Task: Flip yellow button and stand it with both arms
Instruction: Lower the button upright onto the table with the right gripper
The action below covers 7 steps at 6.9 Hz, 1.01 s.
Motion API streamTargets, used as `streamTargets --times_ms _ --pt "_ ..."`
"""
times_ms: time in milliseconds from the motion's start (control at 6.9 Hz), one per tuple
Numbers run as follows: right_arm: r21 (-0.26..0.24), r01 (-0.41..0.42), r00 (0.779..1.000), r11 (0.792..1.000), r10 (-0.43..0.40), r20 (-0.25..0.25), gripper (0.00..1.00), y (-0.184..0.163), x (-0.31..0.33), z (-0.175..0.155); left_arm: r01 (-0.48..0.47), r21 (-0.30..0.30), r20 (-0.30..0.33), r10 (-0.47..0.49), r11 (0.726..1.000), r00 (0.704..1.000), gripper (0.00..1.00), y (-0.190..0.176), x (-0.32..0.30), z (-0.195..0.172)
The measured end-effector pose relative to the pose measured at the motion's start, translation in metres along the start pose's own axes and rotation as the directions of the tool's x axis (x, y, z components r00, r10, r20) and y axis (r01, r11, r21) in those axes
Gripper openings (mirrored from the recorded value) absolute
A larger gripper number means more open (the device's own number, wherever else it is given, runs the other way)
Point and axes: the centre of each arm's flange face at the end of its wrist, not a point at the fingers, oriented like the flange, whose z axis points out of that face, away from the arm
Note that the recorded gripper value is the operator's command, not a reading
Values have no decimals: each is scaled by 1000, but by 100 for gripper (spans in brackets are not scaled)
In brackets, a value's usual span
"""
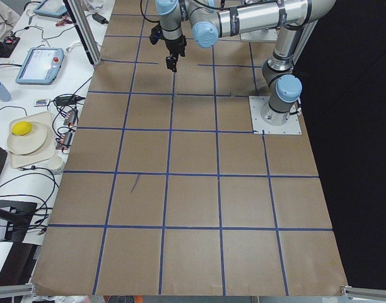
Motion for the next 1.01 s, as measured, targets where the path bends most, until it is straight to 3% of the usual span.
streamTargets --times_ms 145,435,725,1014 --pt "8 95 995 995 -95 0 13 18 19 8 74 5 31 -74 997 997 100 0 20 -7" --pt "62 250 968 966 -249 -21 13 36 57 34 190 14 104 -190 982 976 100 1 42 -16" --pt "122 343 939 932 -343 -21 13 41 72 54 259 30 122 -261 965 958 100 4 48 -21" --pt "172 458 888 872 -459 -34 15 40 77 66 327 45 120 -330 944 936 100 6 50 -23"
